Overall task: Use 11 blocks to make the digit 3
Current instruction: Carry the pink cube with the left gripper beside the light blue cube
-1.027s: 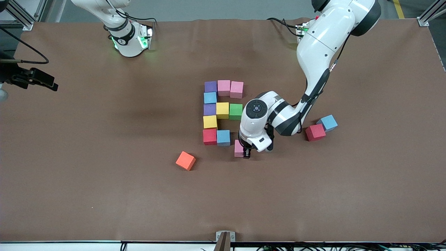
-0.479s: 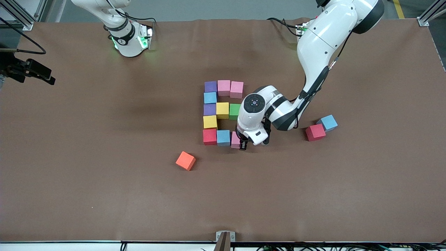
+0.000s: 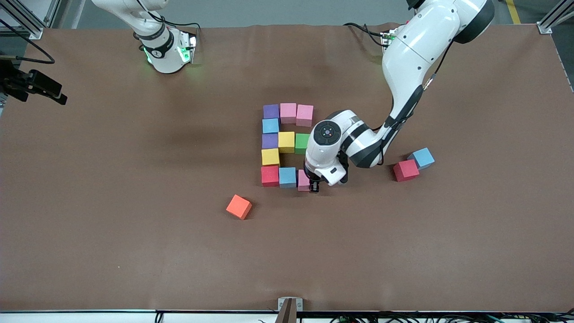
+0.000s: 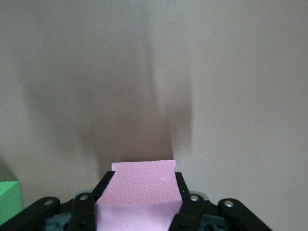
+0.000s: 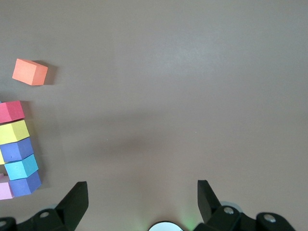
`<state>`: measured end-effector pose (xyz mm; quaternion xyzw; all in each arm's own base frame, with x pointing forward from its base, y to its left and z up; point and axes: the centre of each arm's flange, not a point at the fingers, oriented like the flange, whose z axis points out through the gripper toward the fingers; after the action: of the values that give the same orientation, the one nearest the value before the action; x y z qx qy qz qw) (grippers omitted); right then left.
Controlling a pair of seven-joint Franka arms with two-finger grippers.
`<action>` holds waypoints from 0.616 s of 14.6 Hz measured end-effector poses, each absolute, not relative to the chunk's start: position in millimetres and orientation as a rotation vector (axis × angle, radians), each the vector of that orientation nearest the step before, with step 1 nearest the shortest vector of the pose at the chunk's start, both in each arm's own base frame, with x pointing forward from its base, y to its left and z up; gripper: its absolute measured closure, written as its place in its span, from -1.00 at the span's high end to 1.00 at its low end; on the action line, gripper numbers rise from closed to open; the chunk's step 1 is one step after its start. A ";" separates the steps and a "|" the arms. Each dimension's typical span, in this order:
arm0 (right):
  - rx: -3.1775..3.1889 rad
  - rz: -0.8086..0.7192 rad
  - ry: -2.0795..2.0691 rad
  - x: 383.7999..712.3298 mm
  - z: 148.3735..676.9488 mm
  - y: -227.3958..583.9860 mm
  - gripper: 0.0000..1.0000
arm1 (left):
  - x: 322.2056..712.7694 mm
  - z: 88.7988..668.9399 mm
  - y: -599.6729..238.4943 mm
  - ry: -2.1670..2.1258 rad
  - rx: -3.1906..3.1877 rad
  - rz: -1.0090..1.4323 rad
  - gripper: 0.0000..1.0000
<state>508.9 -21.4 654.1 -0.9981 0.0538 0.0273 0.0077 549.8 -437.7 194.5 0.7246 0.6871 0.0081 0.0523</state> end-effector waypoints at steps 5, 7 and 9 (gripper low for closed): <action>-3.120 0.088 0.166 495.0 666.3 -20.5 1.00 | 544.3 192.0 -441.5 2.101 2.201 0.020 0.07; -3.120 0.104 0.164 486.9 671.6 -19.6 1.00 | 543.7 191.0 -441.3 2.102 2.203 0.019 0.07; -3.119 0.107 0.161 478.4 678.4 -18.7 1.00 | 543.7 190.9 -441.2 2.102 2.203 0.019 0.07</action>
<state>478.4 -18.7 678.4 -0.9981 0.0516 0.0342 0.0081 543.7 -441.2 190.9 0.7227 0.6895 0.0063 0.0485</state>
